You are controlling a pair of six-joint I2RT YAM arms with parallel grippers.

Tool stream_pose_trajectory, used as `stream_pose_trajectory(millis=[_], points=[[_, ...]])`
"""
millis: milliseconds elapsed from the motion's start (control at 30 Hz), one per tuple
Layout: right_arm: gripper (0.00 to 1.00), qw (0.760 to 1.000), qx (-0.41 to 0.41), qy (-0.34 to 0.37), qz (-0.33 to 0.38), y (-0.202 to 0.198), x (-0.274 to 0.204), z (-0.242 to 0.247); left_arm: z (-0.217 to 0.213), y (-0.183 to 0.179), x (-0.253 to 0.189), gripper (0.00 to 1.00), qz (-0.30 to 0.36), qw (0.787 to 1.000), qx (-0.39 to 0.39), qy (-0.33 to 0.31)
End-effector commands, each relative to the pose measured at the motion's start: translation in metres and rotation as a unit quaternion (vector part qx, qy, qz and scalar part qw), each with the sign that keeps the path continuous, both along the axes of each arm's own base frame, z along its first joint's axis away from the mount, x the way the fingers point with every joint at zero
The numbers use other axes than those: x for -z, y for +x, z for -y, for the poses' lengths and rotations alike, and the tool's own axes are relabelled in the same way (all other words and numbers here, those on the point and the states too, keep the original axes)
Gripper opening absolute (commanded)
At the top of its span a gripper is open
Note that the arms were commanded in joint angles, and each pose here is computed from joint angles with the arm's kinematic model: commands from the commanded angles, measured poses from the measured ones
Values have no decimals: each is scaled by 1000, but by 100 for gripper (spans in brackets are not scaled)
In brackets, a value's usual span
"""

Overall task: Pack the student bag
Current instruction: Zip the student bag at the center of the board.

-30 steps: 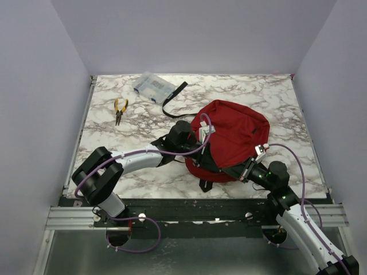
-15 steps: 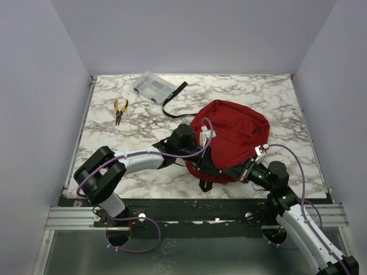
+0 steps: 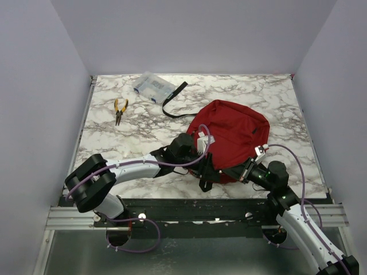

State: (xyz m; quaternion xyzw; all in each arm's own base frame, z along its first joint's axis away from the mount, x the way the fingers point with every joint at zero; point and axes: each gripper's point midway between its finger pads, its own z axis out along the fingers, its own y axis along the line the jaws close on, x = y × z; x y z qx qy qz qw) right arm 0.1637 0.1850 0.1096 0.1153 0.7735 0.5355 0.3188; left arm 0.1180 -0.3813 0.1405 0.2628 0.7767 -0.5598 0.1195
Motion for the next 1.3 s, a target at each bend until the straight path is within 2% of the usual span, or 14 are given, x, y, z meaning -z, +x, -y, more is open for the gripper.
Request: stream_pose_trajectory(millis=[0,233,467,533,633,867,1033,1167,1267], points=[[1,1000,18,-3,0,5,-1,4,8,3,1,44,-14,997,-70,26],[1,1000,16,-2,6,6,-5,3,23,3,10,40,-22,996,-74,53],[1,1000,18,5,11,6,-10,3,28,15,15,31,-4,993,-90,76],[1,1000,18,1,13,6,-10,3,25,19,19,24,2,991,-99,88],[1,999,28,-21,1,8,-5,7,15,25,25,0,19,986,-113,119],[1,983,142,-99,-63,18,17,45,-49,54,50,0,82,958,-182,208],[1,961,226,-134,-82,23,10,76,-87,73,54,0,93,947,-219,215],[1,925,321,-180,-97,29,0,113,-82,75,42,0,102,954,-201,196],[1,919,324,-190,-122,28,-3,114,-58,65,27,0,87,973,-151,151]])
